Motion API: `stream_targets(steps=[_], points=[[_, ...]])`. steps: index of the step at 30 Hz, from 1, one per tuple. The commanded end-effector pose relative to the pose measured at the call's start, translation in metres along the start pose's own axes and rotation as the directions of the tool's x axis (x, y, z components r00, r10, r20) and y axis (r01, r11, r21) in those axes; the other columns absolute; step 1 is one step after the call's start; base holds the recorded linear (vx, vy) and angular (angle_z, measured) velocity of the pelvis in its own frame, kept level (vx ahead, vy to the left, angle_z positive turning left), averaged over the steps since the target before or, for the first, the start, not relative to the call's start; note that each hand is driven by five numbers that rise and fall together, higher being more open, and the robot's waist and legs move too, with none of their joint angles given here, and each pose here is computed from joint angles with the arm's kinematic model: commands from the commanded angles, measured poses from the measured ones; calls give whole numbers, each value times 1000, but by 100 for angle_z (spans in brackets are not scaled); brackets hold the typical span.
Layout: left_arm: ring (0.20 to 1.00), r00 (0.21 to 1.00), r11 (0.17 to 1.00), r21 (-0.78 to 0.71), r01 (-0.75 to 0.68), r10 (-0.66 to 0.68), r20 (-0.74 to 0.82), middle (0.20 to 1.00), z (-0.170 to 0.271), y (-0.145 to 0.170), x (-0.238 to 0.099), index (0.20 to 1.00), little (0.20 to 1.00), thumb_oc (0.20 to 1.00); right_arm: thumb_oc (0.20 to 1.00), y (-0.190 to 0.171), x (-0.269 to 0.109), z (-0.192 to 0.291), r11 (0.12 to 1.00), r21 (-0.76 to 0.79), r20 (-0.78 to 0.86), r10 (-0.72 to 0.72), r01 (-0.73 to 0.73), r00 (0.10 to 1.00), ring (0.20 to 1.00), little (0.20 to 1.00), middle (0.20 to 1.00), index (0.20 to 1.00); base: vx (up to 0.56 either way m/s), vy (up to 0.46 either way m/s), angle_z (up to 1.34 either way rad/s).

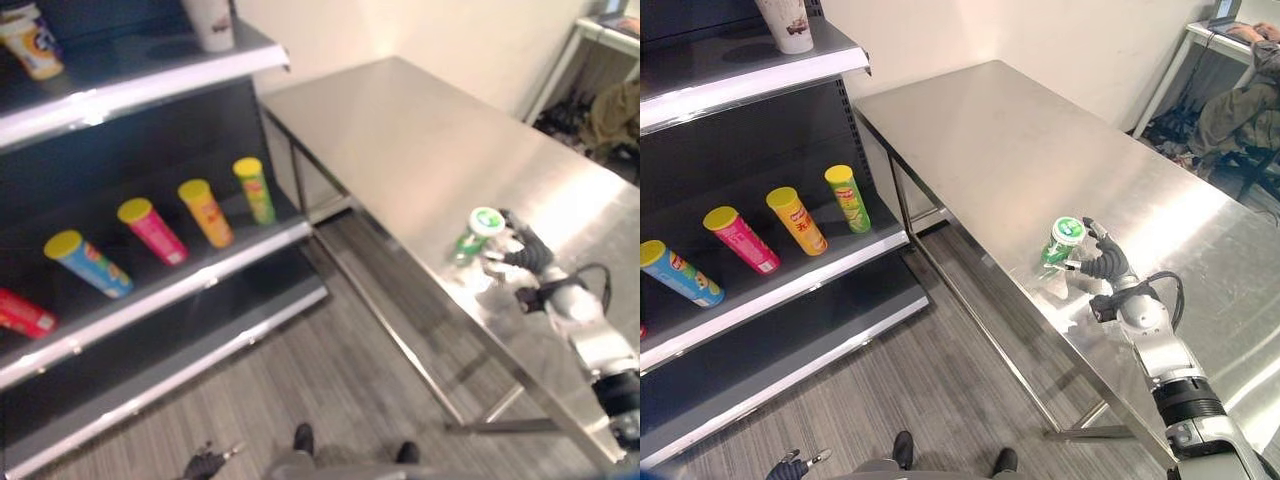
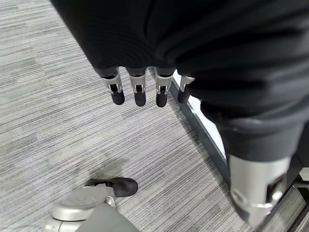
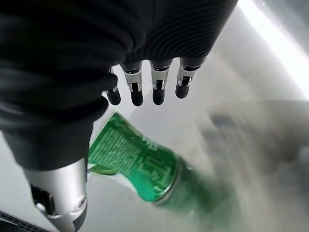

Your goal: Put the goods on the table back onto the shelves and tidy them up.

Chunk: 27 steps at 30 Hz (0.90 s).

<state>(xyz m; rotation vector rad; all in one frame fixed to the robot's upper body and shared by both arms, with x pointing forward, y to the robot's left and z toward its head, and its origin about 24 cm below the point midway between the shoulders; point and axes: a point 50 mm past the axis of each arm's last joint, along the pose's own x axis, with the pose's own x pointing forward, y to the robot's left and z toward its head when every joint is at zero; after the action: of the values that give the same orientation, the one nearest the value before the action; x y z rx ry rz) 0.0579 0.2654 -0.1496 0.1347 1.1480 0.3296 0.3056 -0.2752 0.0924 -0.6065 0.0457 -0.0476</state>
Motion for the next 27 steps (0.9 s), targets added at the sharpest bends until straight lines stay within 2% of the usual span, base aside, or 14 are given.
stream_targets(steps=[1, 6, 7, 8, 20, 22, 24, 25, 27], points=[[1000, 1000, 1000, 23, -17, 17, 7, 1000, 8, 1, 4, 1000, 1000, 1000, 1000, -10, 19, 27, 998, -24, 92, -57, 60, 994, 1000, 1000, 1000, 1000, 0, 0, 0], [1000, 1000, 1000, 21, -18, 18, 6, 1000, 7, 1, 4, 1000, 1000, 1000, 1000, -10, 21, 27, 997, -16, 85, -67, 69, 994, 1000, 1000, 1000, 1000, 0, -6, 11], [1000, 1000, 1000, 16, -19, 19, 5, 1000, 7, 1, 4, 1000, 1000, 1000, 250, -11, 22, 27, 997, -26, 84, -75, 78, 994, 250, 250, 250, 250, 1, -4, 8], [1000, 1000, 1000, 13, -17, 17, 2, 1000, 6, -1, 3, 1000, 1000, 1000, 200, -11, 24, 28, 996, -38, 83, -77, 81, 994, 200, 200, 200, 200, 2, -1, 6], [1000, 1000, 1000, 0, -26, 26, -13, 1000, 2, -1, 3, 1000, 1000, 1000, 200, -19, 21, 37, 991, -107, 128, -68, 82, 989, 200, 200, 200, 200, 1, 1, 5], [1000, 999, 1000, -5, -31, 31, -9, 1000, 3, 0, 3, 1000, 1000, 1000, 200, -24, 19, 47, 987, -125, 173, -76, 98, 982, 200, 200, 200, 200, 0, 0, 0], [1000, 999, 999, -15, -43, 43, -5, 1000, 4, 2, 3, 1000, 1000, 1000, 200, -32, 10, 73, 981, -136, 303, -90, 137, 949, 200, 200, 200, 200, 0, 0, 0], [1000, 999, 999, -15, -43, 43, -4, 1000, 4, 2, 3, 1000, 1000, 1000, 200, -33, 10, 73, 981, -136, 302, -91, 137, 949, 200, 200, 200, 200, 0, 0, 0], [1000, 999, 999, -21, -48, 48, 4, 1000, 6, 2, 3, 1000, 1000, 1000, 200, -38, 1, 100, 979, -117, 429, -99, 164, 898, 200, 200, 200, 200, 0, 0, 0]])
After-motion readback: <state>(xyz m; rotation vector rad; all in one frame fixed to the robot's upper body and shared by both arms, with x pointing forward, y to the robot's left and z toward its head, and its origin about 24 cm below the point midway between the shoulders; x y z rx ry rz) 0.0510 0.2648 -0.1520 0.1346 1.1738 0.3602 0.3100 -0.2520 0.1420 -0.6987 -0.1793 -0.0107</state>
